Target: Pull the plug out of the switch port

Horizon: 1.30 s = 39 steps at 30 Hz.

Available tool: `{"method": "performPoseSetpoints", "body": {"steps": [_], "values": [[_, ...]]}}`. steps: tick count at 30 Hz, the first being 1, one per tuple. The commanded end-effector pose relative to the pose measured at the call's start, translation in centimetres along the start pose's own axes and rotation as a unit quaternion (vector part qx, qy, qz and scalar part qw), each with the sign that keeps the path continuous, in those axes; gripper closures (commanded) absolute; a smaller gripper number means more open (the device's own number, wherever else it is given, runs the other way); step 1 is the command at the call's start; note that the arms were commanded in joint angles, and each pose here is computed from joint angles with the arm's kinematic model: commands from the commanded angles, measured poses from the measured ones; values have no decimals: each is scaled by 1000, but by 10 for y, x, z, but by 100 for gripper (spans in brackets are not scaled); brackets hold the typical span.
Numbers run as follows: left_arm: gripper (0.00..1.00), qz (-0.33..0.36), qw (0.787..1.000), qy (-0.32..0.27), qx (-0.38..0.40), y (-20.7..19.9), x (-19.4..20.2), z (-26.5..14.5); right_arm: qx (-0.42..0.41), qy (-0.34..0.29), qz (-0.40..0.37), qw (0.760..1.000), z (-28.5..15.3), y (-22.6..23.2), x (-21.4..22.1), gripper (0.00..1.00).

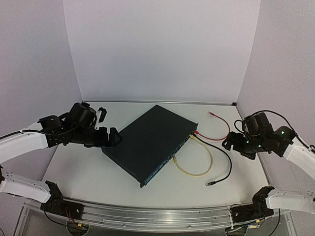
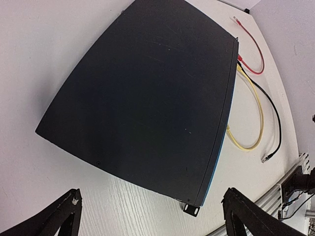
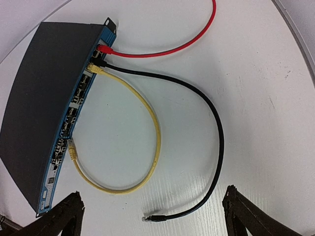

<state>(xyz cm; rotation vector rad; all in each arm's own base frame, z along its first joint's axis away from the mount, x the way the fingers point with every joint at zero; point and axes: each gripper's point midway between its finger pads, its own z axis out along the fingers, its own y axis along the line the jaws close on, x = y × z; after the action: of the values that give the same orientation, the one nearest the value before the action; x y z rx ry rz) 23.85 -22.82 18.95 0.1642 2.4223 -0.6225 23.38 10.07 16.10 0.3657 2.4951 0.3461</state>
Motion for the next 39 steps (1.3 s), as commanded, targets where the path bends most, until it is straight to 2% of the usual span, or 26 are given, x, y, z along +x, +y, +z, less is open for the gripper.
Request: {"method": "performPoseSetpoints", "body": {"steps": [1,7,10,13,16,19,24,28,33,39], "values": [[0,20,999,-20,29,-13,-11,-1,-3,-2,-8,1000,-4,2,-2,3],[0,52,996,-47,58,-32,-31,3,-10,10,-56,998,0,15,-9,4],[0,65,994,-39,72,-44,-37,16,-12,17,-84,996,8,24,-13,4],[0,82,993,-18,81,-54,-36,39,-50,7,-117,992,16,42,-18,4],[0,121,987,-1,101,-69,-31,58,-92,5,-147,985,24,58,-17,5],[0,188,979,8,84,-83,-20,73,-120,10,-174,977,35,68,-11,7],[0,313,946,41,71,-117,21,96,-166,33,-210,963,57,85,3,13],[0,331,940,68,50,-120,33,120,-201,48,-238,949,71,101,9,18],[0,349,935,71,11,-111,40,145,-230,27,-267,935,90,122,12,20],[0,349,933,81,-13,-103,49,155,-226,48,-355,906,118,143,36,29]]}}
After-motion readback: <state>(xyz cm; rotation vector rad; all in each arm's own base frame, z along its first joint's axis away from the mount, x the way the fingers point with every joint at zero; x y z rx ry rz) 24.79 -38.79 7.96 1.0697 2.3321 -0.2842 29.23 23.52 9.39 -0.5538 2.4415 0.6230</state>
